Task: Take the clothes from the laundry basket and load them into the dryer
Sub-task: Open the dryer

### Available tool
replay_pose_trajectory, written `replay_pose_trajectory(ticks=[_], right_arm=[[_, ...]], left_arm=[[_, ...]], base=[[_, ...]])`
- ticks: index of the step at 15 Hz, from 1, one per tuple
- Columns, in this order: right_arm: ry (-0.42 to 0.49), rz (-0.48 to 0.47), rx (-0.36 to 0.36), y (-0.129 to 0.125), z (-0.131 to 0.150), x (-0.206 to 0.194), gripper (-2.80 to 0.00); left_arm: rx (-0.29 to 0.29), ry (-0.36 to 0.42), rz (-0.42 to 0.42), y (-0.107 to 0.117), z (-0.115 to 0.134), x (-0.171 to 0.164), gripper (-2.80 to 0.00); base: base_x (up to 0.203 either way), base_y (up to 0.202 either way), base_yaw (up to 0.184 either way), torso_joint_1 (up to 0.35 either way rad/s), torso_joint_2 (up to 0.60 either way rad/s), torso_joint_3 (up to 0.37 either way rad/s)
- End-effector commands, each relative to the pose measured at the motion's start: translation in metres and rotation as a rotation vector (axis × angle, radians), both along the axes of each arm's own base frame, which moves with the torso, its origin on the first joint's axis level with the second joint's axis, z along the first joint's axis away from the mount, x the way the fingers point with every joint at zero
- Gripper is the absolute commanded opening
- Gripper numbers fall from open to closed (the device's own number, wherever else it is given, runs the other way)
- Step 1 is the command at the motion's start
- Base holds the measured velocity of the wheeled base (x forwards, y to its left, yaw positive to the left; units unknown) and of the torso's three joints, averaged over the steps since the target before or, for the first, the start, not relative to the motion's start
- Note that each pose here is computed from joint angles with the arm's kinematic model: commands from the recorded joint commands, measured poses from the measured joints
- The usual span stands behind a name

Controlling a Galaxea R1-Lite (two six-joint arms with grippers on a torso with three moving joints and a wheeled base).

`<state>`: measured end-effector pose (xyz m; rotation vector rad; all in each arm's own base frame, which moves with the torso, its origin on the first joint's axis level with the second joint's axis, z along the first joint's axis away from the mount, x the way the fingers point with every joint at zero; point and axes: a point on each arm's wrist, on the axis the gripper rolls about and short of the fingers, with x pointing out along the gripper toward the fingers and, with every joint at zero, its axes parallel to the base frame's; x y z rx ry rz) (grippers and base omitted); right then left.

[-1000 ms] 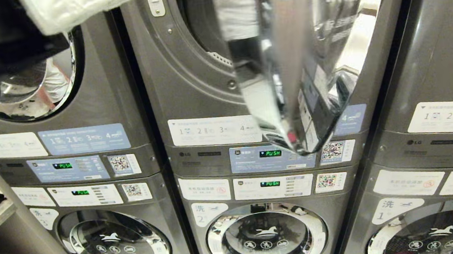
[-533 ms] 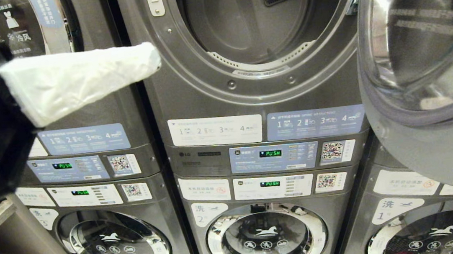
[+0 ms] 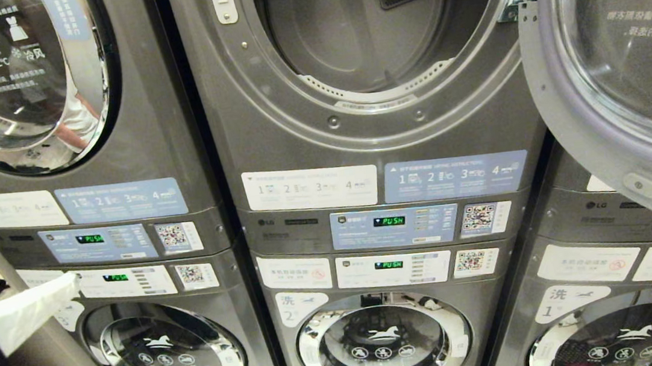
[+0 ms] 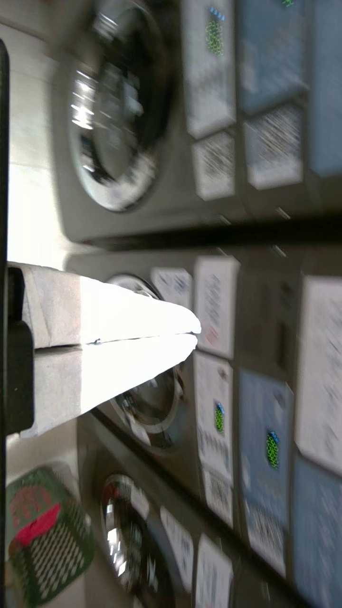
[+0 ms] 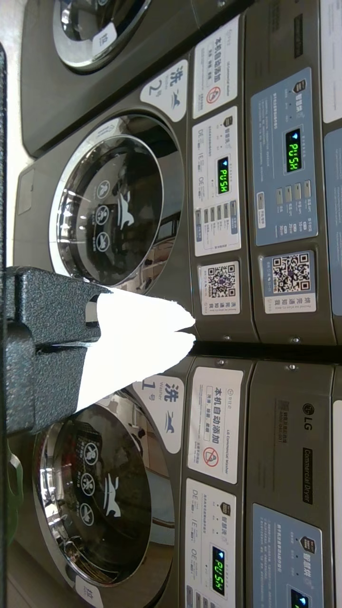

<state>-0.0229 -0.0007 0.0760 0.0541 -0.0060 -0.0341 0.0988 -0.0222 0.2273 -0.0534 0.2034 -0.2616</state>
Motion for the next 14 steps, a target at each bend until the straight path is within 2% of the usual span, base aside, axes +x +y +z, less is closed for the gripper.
replay_pose_trajectory(ticks=[1,2,4,7,9,10,12,13,14], right_arm=[[0.000,-0.001,0.006,0.000,0.000,0.000,-2.80],[0.000,-0.001,0.006,0.000,0.000,0.000,-2.80],[-0.019,0.001,-0.013,0.000,0.003,0.000,-2.80],[-0.179,-0.019,-0.079,0.000,0.049,-0.014,-2.80],[-0.159,-0.084,-0.077,-0.002,0.083,-0.007,-2.80],[-0.127,-0.124,-0.064,-0.003,0.104,0.004,-2.80],[-0.112,-0.210,-0.023,-0.005,0.146,0.028,-2.80],[-0.114,-0.245,-0.005,-0.005,0.160,0.039,-2.80],[-0.103,-0.267,0.006,-0.006,0.163,0.047,-2.80]], left_arm=[[0.003,0.044,0.138,0.015,-0.041,-0.022,-2.80],[0.004,0.061,0.178,0.019,-0.058,-0.029,-2.80],[0.013,0.013,0.216,0.021,-0.083,-0.051,-2.80],[0.045,-0.183,0.228,0.021,-0.106,-0.093,-2.80],[0.076,-0.308,0.231,0.021,-0.123,-0.118,-2.80],[0.094,-0.333,0.233,0.021,-0.131,-0.123,-2.80],[0.122,-0.285,0.226,0.021,-0.145,-0.124,-2.80],[0.136,-0.221,0.213,0.021,-0.151,-0.122,-2.80],[0.137,-0.218,0.209,0.021,-0.152,-0.122,-2.80]], base=[[0.000,0.000,0.000,0.000,0.00,0.000],[0.000,0.000,0.000,0.000,0.00,0.000],[0.000,0.000,0.000,0.000,0.00,0.000],[0.000,0.000,0.000,0.000,0.00,0.000],[0.000,0.000,0.000,0.000,0.00,0.000],[0.000,0.000,0.000,0.000,0.00,0.000],[0.000,0.000,0.000,0.000,0.00,0.000],[0.000,0.000,0.000,0.000,0.00,0.000],[0.000,0.000,0.000,0.000,0.00,0.000]])
